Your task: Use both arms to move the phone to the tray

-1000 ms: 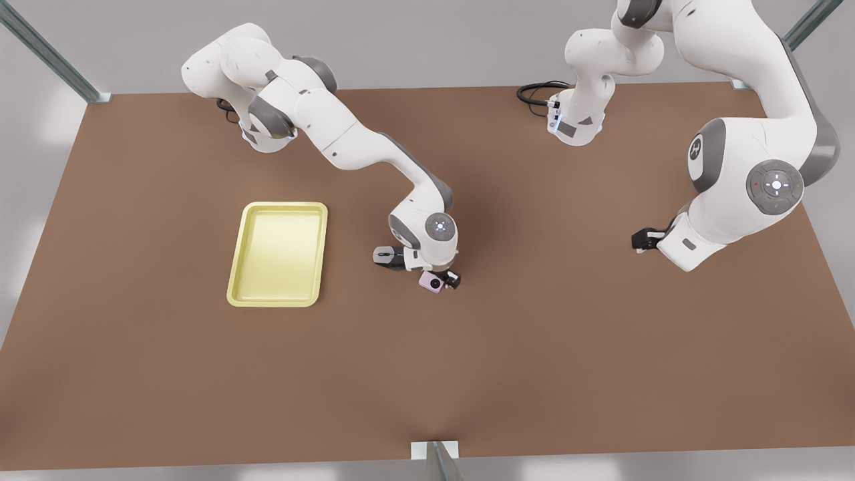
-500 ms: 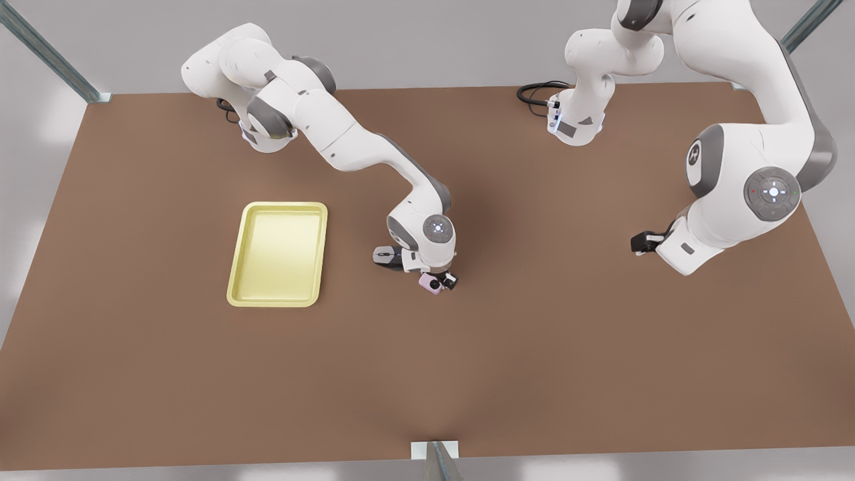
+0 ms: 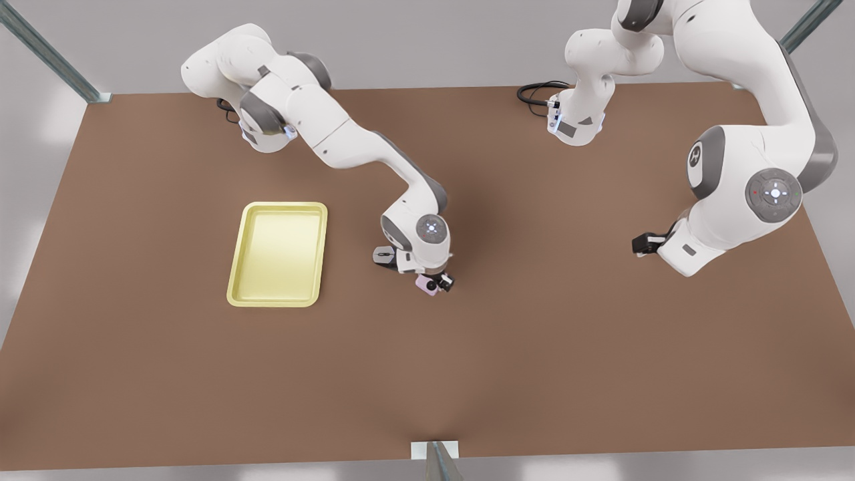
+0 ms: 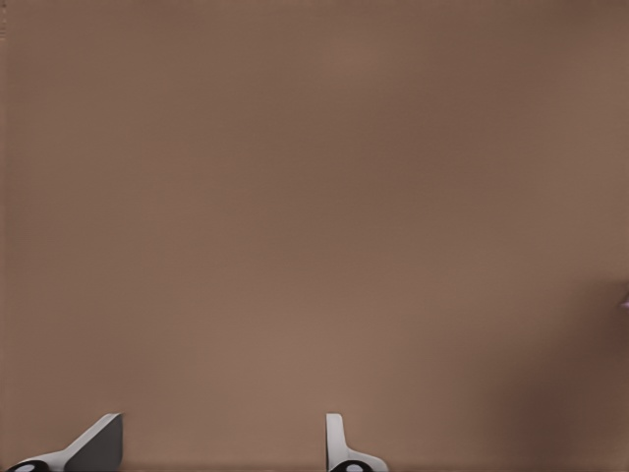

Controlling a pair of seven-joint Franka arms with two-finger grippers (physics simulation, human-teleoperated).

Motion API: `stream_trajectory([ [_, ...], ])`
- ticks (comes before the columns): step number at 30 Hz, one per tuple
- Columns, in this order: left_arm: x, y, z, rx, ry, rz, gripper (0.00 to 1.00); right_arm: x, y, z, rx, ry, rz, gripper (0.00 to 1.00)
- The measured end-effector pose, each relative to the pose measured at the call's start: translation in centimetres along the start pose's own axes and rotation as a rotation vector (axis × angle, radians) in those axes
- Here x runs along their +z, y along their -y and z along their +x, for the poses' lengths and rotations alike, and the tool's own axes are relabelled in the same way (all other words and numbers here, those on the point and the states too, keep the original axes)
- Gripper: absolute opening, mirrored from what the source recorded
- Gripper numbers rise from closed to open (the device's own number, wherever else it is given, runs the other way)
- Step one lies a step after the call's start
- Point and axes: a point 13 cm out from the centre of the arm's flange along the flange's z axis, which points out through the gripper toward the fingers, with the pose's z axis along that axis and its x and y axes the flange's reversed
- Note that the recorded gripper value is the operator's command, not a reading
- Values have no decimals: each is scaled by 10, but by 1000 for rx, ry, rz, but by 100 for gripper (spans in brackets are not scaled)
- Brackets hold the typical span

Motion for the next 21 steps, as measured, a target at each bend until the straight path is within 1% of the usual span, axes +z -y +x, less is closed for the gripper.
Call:
stream_trajectory([
  [4,-2,1,1,2,3,1,100,-24,26,-39,29,-2,23,80],
  [9,-3,5,2,6,3,2,100,-38,94,-96,51,-14,91,80],
  [14,-2,8,1,10,2,2,100,-34,223,-166,95,-48,170,80],
  [17,-2,10,1,13,2,1,100,-35,290,-208,116,-68,180,80],
  [21,-1,11,1,14,0,1,100,-31,334,-223,56,-91,186,80],
])
